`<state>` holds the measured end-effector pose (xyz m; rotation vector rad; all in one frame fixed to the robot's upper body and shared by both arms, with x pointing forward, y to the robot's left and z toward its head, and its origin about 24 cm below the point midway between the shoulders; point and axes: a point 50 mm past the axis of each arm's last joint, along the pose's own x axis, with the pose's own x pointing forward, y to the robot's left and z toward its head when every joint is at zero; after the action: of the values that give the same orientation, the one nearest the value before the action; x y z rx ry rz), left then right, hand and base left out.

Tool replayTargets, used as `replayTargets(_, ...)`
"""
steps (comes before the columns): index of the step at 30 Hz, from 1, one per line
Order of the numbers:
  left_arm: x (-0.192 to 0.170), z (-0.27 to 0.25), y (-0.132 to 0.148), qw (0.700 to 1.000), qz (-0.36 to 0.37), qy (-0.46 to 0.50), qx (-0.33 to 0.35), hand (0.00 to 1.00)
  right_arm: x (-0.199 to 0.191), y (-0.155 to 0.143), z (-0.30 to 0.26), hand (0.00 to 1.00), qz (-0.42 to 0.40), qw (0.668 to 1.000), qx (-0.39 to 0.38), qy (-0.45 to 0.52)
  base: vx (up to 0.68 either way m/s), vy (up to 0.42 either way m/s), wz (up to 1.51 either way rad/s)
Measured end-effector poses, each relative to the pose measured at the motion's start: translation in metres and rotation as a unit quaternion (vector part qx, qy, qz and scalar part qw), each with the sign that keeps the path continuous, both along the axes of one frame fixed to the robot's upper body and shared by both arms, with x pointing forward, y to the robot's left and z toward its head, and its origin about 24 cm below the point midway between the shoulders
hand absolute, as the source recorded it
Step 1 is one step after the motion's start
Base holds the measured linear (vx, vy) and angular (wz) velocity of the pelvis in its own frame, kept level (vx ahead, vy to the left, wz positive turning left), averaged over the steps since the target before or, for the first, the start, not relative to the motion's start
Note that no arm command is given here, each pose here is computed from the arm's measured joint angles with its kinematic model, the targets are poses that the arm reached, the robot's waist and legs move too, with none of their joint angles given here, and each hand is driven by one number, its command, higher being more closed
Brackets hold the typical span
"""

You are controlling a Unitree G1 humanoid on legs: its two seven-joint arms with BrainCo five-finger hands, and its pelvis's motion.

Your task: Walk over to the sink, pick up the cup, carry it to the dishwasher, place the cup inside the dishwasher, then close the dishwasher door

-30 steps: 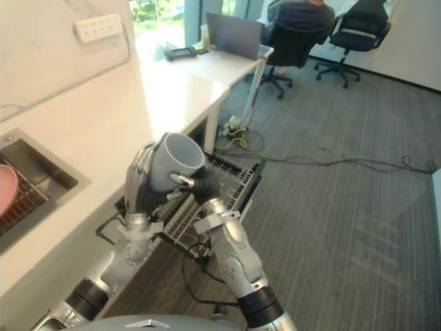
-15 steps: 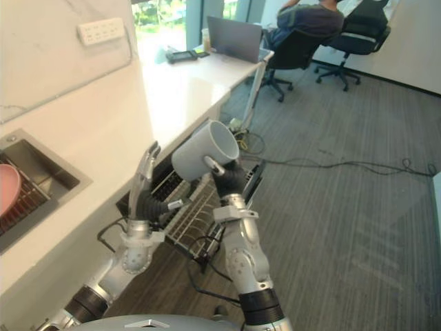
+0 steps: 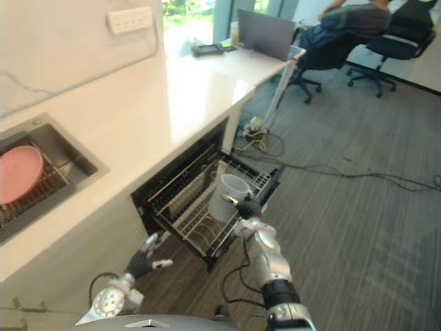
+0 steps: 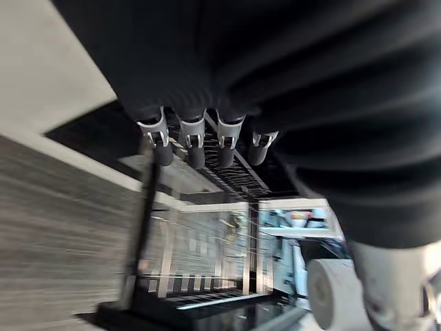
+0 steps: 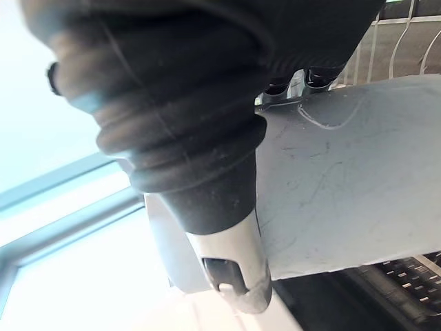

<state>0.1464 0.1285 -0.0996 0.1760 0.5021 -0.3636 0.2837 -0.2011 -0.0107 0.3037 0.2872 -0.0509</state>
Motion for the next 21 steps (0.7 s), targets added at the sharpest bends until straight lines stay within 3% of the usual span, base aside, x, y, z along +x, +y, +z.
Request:
replayTargets(4, -0.014, -0.019, 0.023, 0.997, 0.022, 0.062, 0.033, 0.0, 0.034, -0.007, 0.009, 1.0, 0.017, 0.998, -0.051, 0.039, -0.12, 0.011, 0.45)
replayTargets(9, -0.012, -0.023, 0.03, 0.995, 0.051, 0.076, 0.031, 0.0, 0.041, -0.004, -0.005, 1.0, 0.054, 0.988, -0.098, 0.104, -0.06, 0.026, 0.36)
replayTargets(15, 0.025, -0.009, 0.04, 0.996, 0.081, 0.032, 0.025, 0.0, 0.091, 0.001, 0.055, 1.0, 0.034, 0.991, -0.123, 0.048, -0.06, 0.012, 0.29)
replayTargets(21, 0.043, 0.005, 0.035, 0.998, 0.068, -0.005, 0.013, 0.0, 0.105, -0.008, 0.082, 1.0, -0.01, 0.985, -0.167, 0.034, 0.01, -0.012, 0.22)
